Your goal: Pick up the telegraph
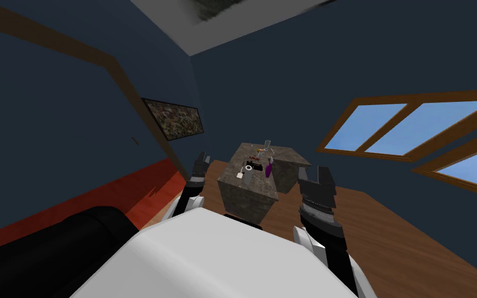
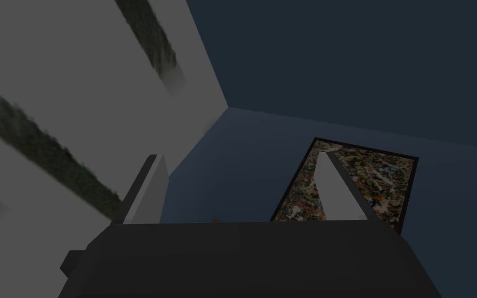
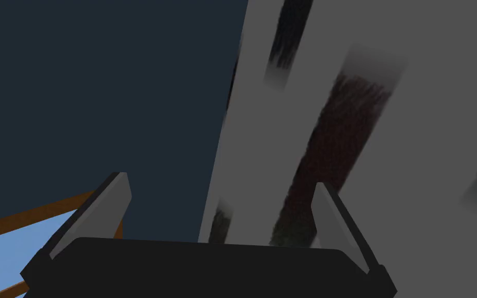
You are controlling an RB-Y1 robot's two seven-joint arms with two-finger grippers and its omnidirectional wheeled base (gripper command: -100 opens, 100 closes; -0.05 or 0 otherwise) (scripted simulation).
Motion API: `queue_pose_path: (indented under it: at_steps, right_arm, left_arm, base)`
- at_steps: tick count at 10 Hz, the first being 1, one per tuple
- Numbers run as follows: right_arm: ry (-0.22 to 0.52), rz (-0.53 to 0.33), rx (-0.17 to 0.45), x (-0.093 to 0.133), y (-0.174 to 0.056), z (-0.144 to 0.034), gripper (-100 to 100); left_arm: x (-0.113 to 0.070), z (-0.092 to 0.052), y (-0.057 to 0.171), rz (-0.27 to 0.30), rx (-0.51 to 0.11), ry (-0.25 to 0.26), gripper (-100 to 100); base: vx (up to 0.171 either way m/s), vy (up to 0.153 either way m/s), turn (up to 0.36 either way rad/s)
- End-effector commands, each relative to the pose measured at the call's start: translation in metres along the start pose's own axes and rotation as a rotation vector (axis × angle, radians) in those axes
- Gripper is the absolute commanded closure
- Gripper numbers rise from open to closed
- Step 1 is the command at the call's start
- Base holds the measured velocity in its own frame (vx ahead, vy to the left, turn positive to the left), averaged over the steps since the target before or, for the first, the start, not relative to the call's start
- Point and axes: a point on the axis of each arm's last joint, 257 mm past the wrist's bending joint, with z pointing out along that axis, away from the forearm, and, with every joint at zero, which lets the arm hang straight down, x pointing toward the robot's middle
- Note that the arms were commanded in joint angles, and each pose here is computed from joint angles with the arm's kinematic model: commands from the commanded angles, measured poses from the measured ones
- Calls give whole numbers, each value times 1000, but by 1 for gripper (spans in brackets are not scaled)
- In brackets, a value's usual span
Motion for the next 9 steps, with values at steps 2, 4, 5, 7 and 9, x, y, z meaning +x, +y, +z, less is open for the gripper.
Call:
queue_pose_path:
  at_steps: [2,4,5,7,9]
  right_arm:
    - [87,-31,25,12,-13,-9,-100]
    - [159,-64,54,22,-28,-21,-100]
    - [197,-83,72,26,-38,-28,-100]
    - [253,-109,92,31,-48,-37,-100]
    - [303,-135,115,34,-60,-47,-100]
  left_arm:
    - [0,0,0,0,0,0,0]
    - [0,0,0,0,0,0,0]
    - [0,0,0,0,0,0,0]
    - [0,0,0,0,0,0,0]
    - [0,0,0,0,0,0,0]
  base:
    - [-68,-8,74]
    - [-123,-2,74]
    - [-163,21,90]
    - [-95,20,42]
    - [-113,13,75]
